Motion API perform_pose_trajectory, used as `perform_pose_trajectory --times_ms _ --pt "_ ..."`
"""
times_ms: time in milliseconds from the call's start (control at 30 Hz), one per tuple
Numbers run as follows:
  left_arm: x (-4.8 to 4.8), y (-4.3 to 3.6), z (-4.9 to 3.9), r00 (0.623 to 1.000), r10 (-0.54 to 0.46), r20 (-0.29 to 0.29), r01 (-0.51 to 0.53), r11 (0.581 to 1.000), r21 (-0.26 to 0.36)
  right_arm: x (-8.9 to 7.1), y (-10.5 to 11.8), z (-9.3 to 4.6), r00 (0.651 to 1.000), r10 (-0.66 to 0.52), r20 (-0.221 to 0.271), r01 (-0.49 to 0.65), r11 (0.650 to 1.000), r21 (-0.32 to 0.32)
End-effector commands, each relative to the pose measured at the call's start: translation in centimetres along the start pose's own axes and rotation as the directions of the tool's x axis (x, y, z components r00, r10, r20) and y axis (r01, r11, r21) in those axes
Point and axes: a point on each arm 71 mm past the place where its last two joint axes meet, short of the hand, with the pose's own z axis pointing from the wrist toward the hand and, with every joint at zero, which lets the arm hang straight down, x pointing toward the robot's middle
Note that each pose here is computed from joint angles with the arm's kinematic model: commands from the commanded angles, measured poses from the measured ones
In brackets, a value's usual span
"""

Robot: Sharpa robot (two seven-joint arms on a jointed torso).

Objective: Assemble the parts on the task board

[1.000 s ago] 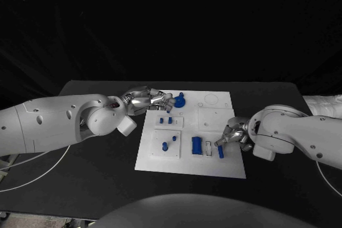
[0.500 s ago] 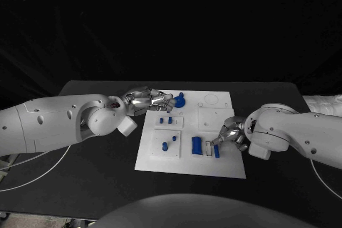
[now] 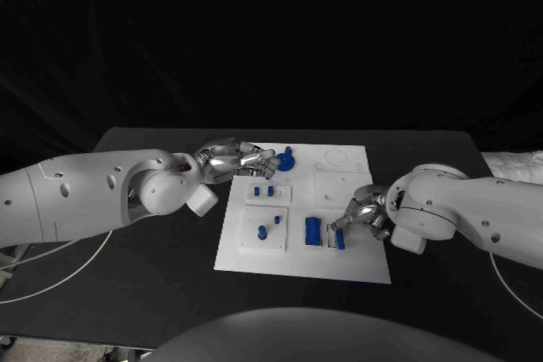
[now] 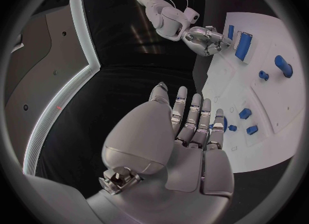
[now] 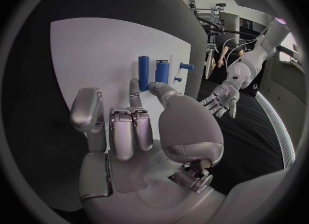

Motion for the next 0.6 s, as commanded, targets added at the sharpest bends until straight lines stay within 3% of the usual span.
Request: perform_pose_trajectory --times_ms 33,600 --pt "0.25 -0.04 0.06 1.000 -0.001 -0.023 0.001 1.000 0.003 -0.02 0.22 0.07 1.000 0.028 0.007 -0.028 1.000 -0.011" --pt "0.31 0.00 0.08 1.000 0.000 -0.026 0.000 1.000 0.001 -0.09 0.49 0.31 1.000 0.001 0.016 0.000 1.000 -0.009"
